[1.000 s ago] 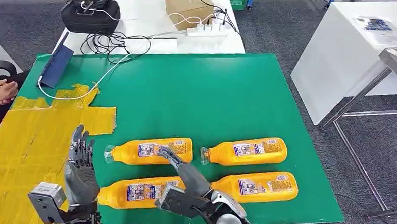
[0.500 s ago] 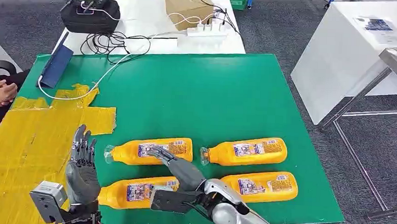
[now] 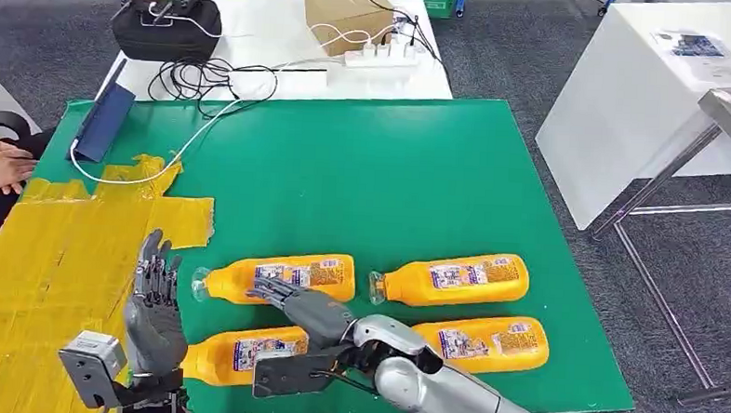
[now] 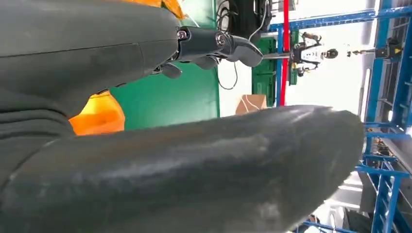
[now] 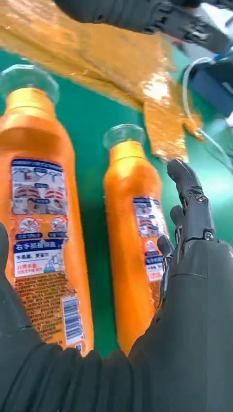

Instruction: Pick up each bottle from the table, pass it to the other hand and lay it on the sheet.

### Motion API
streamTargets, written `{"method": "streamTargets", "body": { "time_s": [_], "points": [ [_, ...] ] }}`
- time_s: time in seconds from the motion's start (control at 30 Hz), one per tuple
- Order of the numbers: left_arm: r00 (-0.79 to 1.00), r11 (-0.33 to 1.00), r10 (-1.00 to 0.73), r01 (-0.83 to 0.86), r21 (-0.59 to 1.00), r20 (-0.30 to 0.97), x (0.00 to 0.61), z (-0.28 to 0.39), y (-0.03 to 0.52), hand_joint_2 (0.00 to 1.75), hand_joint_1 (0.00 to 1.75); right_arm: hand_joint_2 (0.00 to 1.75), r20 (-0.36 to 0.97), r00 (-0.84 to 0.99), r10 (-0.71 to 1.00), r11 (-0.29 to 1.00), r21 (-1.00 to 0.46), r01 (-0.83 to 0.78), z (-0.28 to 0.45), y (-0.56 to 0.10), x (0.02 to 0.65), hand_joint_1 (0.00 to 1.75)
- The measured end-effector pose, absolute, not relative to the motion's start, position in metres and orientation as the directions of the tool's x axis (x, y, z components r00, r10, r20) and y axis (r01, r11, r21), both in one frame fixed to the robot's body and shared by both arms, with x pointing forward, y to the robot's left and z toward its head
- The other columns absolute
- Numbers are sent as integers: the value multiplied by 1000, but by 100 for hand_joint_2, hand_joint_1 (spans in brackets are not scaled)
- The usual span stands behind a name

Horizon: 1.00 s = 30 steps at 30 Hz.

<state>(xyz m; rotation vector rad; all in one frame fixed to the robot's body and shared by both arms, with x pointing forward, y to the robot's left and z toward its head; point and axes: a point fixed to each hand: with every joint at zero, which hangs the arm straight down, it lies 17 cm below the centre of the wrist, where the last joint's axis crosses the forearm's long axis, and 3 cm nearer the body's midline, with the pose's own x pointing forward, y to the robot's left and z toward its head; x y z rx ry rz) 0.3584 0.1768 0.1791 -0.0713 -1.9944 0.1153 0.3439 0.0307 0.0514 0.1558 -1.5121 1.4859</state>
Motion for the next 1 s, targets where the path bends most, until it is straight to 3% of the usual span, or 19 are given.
{"method": "streamTargets", "body": {
  "time_s": [0.3,0.57,0.8,1.0],
  "points": [
    [-409,993,111,5,-119,906,362,177,175,0,0,175,660,-514,548,118,-669,-733,24,35,334,0],
    [-404,991,124,5,-133,906,364,176,176,0,0,175,546,-556,628,-72,-670,-739,-13,26,329,0],
    [-403,991,122,5,-131,907,364,175,177,0,0,175,504,-569,650,-120,-672,-731,-24,18,333,0],
    [-439,986,159,30,-162,884,371,191,174,0,0,175,314,-611,726,-255,-702,-664,-37,-9,351,0]
  ]
}}
